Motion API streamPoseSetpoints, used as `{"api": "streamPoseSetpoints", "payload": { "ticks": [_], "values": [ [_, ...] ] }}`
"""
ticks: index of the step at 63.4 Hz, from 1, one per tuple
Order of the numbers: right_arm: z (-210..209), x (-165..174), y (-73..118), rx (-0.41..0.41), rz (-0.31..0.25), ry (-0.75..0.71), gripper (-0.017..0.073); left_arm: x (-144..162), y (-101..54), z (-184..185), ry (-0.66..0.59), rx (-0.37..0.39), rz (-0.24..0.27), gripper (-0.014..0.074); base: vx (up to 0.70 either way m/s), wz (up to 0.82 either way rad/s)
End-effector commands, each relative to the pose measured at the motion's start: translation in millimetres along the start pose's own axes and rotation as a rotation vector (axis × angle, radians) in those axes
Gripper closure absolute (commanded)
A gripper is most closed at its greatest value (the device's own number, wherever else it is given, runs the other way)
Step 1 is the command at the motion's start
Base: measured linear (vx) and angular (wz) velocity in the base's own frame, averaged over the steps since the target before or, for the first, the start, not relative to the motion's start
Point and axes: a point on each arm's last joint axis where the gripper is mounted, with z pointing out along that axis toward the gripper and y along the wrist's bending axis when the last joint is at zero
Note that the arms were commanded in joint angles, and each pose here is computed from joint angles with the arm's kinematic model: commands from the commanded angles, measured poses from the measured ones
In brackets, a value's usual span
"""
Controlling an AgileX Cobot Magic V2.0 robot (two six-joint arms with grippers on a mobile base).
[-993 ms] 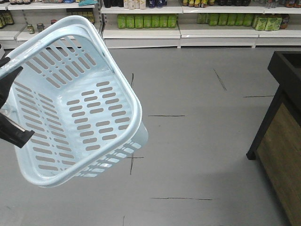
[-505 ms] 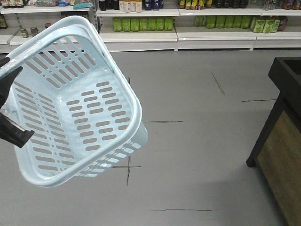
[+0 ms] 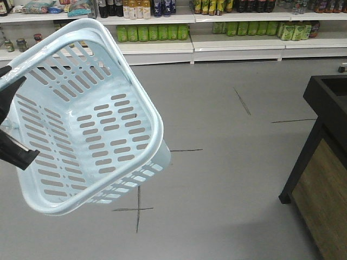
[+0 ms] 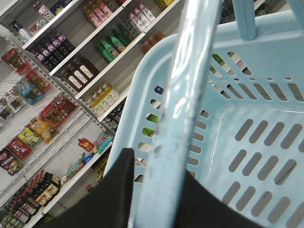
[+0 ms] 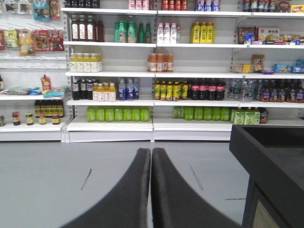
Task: Pick three apples into basket with both arms
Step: 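Drive the base away carrying the basket in the left gripper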
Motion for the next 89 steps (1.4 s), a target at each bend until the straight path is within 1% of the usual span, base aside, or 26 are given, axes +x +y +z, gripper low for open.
{"api": "streamPoseSetpoints", "payload": {
  "ticks": [1, 39, 89],
  "values": [
    [-0.7, -2.2, 0.0, 0.001, -0.014, -0.068, 0.0568, -9.1, 10.5, -3.9, -0.033, -0.045, 0.002, 0.0601, 0.19, -0.10],
    [-0.7, -2.2, 0.0, 0.001, -0.014, -0.068, 0.0568, -9.1, 10.5, -3.9, -0.033, -0.045, 0.002, 0.0601, 0.18, -0.15],
    [-0.7, -2.2, 0.0, 0.001, -0.014, -0.068, 0.0568, -9.1, 10.5, -3.9, -0.033, -0.045, 0.002, 0.0601, 0.15, -0.30]
  ]
}}
